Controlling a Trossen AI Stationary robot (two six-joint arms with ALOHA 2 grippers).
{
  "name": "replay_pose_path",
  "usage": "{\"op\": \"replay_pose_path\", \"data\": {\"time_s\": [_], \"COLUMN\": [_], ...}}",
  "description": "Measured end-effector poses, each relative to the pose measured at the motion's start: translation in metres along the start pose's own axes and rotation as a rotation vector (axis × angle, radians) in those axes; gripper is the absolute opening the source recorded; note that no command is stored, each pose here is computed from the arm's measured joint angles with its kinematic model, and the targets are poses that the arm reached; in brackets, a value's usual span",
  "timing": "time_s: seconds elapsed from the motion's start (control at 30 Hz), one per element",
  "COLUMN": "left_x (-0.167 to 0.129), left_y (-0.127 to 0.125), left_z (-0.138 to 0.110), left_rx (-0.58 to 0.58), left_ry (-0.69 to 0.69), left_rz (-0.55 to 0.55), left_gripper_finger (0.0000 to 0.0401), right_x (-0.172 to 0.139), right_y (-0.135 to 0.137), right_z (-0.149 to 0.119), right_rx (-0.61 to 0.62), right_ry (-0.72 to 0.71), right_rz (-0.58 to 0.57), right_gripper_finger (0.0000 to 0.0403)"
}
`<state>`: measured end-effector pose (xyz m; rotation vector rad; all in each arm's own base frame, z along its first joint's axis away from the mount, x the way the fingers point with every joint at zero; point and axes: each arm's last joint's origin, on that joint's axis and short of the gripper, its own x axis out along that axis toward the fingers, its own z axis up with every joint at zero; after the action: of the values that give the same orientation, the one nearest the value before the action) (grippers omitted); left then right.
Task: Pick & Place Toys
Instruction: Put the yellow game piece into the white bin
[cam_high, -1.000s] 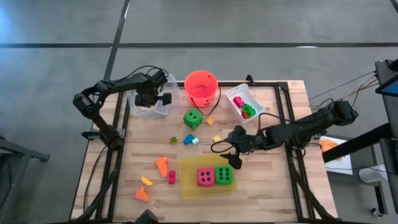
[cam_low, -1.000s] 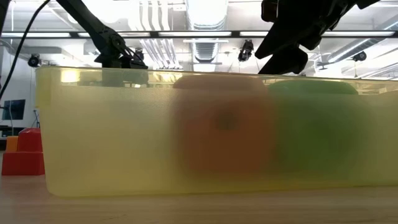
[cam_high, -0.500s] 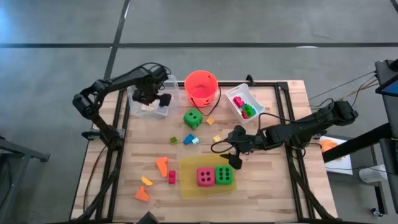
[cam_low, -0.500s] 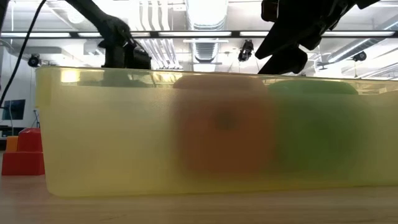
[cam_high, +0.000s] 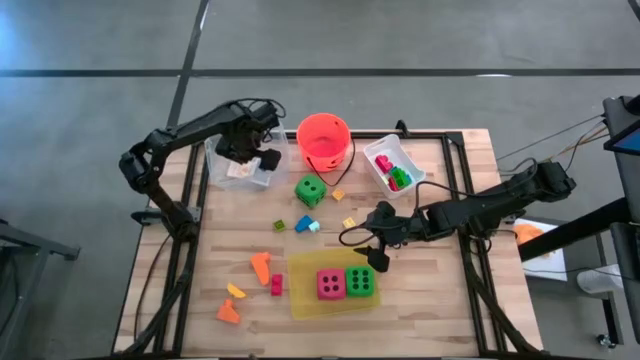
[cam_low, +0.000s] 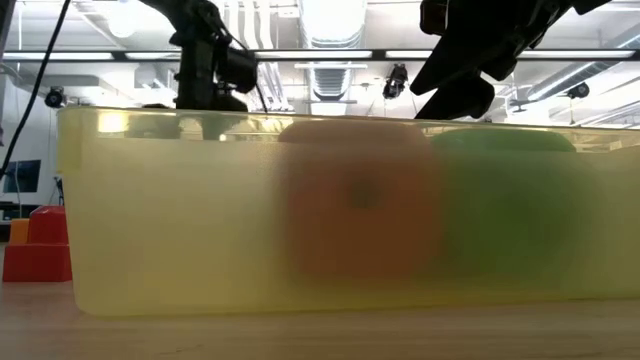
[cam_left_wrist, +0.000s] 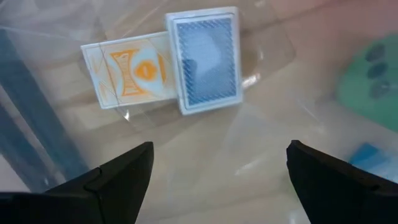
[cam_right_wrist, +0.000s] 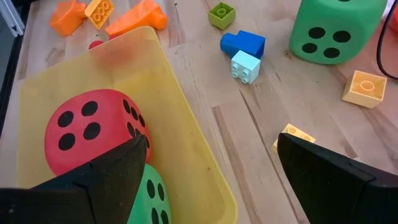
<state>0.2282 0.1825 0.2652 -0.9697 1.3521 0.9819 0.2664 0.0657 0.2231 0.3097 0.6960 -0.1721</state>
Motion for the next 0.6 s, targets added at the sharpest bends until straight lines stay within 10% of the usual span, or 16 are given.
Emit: {"op": "replay_pose_path", "data": {"time_s": [0.6], "left_x": [-0.078], "left_y": [-0.018], "left_z": [-0.104], "left_rx": [0.195], "left_ry": [-0.116], "left_rz": [-0.062], "left_gripper_finger": [0.0351], "right_x": [0.002], "right_y": [-0.002], "right_z": [-0.005], "right_rx": [0.026], "right_ry": [0.003], "right_rz": [-0.001], "right_gripper_finger": [0.0356]}}
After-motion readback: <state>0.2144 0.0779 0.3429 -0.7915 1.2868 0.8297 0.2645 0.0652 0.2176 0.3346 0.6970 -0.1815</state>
